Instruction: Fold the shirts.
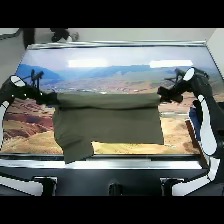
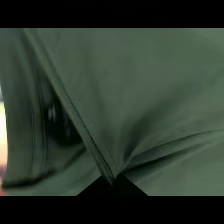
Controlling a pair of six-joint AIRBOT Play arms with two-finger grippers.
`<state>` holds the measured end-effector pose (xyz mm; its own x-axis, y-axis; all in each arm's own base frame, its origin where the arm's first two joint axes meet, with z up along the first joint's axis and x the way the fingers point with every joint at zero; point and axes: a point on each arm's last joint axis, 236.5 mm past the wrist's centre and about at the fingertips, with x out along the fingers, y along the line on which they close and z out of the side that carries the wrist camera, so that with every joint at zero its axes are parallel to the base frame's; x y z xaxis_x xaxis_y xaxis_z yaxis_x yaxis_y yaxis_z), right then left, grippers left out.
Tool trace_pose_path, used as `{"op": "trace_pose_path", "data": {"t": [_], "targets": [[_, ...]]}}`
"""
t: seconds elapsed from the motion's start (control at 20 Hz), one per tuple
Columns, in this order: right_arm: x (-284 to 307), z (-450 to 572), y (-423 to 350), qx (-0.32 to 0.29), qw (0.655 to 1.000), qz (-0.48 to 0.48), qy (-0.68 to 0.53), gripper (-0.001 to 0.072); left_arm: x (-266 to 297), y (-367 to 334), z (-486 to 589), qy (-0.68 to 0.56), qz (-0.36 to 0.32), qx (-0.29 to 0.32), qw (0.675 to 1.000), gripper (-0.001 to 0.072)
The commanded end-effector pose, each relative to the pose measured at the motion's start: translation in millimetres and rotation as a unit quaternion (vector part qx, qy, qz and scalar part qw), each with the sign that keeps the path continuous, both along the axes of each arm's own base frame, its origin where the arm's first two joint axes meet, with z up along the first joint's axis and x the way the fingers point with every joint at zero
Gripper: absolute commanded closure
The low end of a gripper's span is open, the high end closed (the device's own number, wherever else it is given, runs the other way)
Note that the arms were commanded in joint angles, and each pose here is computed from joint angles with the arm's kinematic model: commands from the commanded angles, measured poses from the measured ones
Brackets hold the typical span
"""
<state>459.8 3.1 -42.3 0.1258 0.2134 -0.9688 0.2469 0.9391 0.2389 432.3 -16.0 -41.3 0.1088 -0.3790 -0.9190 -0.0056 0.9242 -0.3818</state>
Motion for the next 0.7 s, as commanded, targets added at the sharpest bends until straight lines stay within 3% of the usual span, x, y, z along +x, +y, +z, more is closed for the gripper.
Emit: {"op": "trace_pose_path", "data": {"t": [0.0, 0.15, 0.2, 0.25, 0.3, 0.5, 0.65], "targets": [[-52.8, -26.5, 2.0, 0.002, 0.994, 0.025, 0.103, 0.0671, -66.5, 1.4, -28.3, 0.125, -0.020, -0.001, 0.992, 0.0674], [-49.6, -31.6, 1.4, 0.002, 0.995, 0.023, 0.100, 0.0670, -71.6, -0.9, -33.9, 0.137, -0.016, -0.007, 0.990, 0.0670], [-44.4, -29.5, 2.7, 0.004, 0.996, 0.011, 0.091, 0.0580, -67.8, -2.9, -29.0, 0.131, -0.015, -0.013, 0.991, 0.0547], [-43.0, -22.1, 6.4, 0.014, 0.996, 0.003, 0.089, 0.0360, -64.4, -2.6, -19.9, 0.128, -0.011, -0.016, 0.992, 0.0280], [-45.0, -10.1, 9.5, 0.020, 0.996, 0.016, 0.087, 0.0227, -62.4, 1.0, -8.5, 0.125, -0.007, -0.016, 0.992, 0.0185], [-84.6, 29.0, -12.6, 0.031, 0.991, 0.033, 0.126, 0.0203, -90.8, 19.2, 23.5, 0.121, 0.014, -0.022, 0.992, 0.0187], [-113.8, 28.7, -27.4, 0.033, 0.991, 0.008, 0.133, 0.0205, -158.5, 9.6, -1.3, 0.141, 0.028, -0.041, 0.989, 0.0188]]}}
